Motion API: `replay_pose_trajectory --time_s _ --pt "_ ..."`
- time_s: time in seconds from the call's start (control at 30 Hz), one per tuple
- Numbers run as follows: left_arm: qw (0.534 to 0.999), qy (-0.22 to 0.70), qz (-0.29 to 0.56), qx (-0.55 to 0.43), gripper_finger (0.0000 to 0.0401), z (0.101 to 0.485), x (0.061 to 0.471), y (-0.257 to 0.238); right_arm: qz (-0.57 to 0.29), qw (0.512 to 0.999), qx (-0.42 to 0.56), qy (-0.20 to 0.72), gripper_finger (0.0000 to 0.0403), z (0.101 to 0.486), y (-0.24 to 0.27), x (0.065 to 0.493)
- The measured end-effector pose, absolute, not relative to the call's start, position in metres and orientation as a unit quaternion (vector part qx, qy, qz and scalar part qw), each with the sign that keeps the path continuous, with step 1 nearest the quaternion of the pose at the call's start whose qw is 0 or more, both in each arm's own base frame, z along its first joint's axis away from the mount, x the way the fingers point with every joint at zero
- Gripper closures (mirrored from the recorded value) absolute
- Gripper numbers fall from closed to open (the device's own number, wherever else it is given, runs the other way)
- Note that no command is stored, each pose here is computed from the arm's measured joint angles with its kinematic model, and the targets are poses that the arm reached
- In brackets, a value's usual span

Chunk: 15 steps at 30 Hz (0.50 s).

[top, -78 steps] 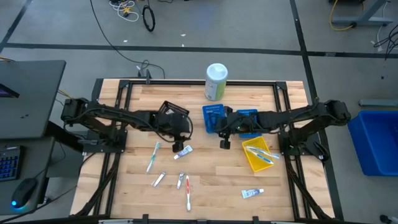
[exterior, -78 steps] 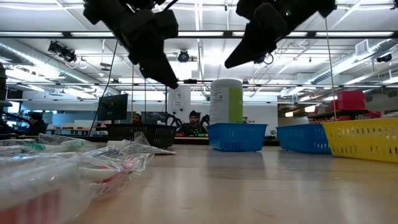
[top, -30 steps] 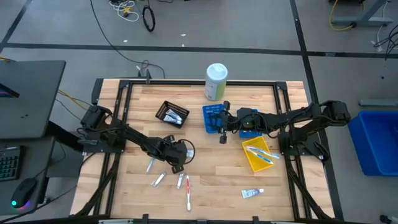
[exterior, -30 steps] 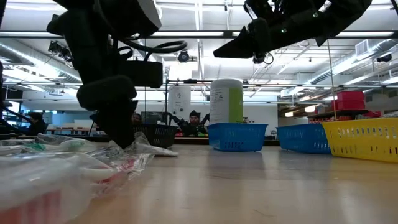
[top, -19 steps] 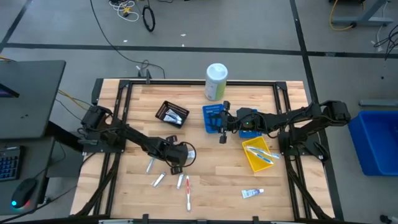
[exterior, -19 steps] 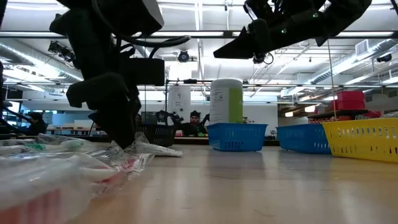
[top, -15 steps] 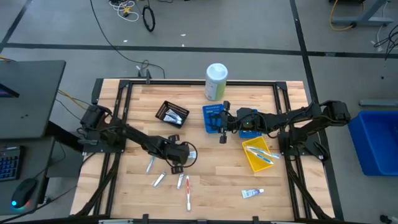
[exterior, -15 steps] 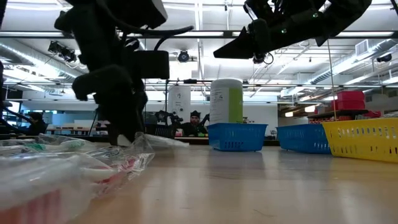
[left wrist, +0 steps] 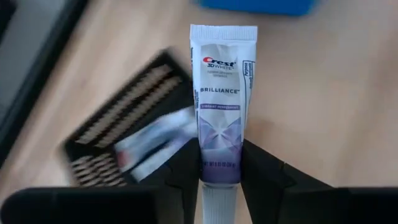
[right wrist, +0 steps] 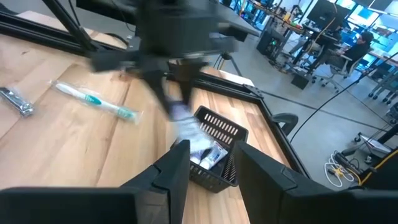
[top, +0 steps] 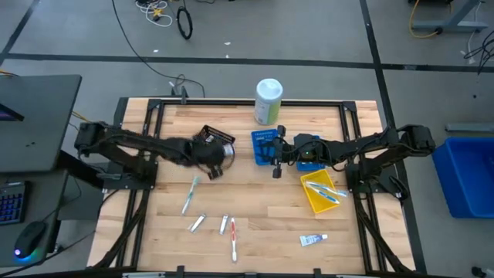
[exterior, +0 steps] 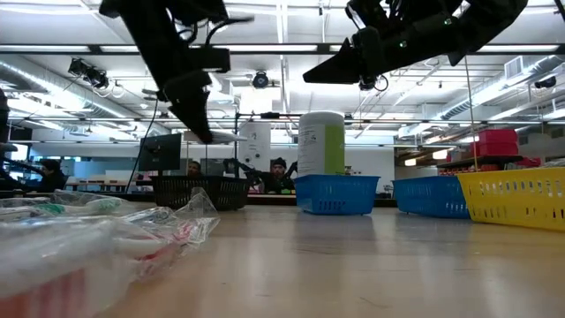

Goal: Pick & Place Travel size toiletries
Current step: Put the toothpaste into the black basket

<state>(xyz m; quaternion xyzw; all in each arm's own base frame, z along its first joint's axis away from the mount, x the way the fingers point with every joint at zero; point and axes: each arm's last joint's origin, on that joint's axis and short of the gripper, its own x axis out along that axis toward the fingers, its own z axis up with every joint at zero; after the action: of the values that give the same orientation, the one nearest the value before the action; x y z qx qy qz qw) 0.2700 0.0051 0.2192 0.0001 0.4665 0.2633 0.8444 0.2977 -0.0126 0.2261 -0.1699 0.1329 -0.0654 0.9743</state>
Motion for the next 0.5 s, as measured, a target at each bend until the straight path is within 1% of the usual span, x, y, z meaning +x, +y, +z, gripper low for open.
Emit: replay_pose_trajectory --time_s 0.07,0.17,0.33,0.5 --pt "0.831 0.474 0.291 -0.007 0.0295 0.221 0.264 0.024 -0.065 0.974 -0.170 0.133 0.0268 0.226 -0.013 0.298" --pt "0.818 0.490 0.301 -0.003 0.0292 0.219 0.258 0.048 -0.065 0.974 -0.170 0.134 0.0268 0.226 -0.013 0.298" --pt "0.801 0.535 0.269 -0.009 0.0288 0.203 0.245 0.073 -0.064 0.973 -0.170 0.141 0.0268 0.225 -0.013 0.297" --pt "0.790 0.560 0.251 0.007 0.0287 0.189 0.236 0.077 -0.063 0.973 -0.170 0.146 0.0269 0.224 -0.013 0.297"
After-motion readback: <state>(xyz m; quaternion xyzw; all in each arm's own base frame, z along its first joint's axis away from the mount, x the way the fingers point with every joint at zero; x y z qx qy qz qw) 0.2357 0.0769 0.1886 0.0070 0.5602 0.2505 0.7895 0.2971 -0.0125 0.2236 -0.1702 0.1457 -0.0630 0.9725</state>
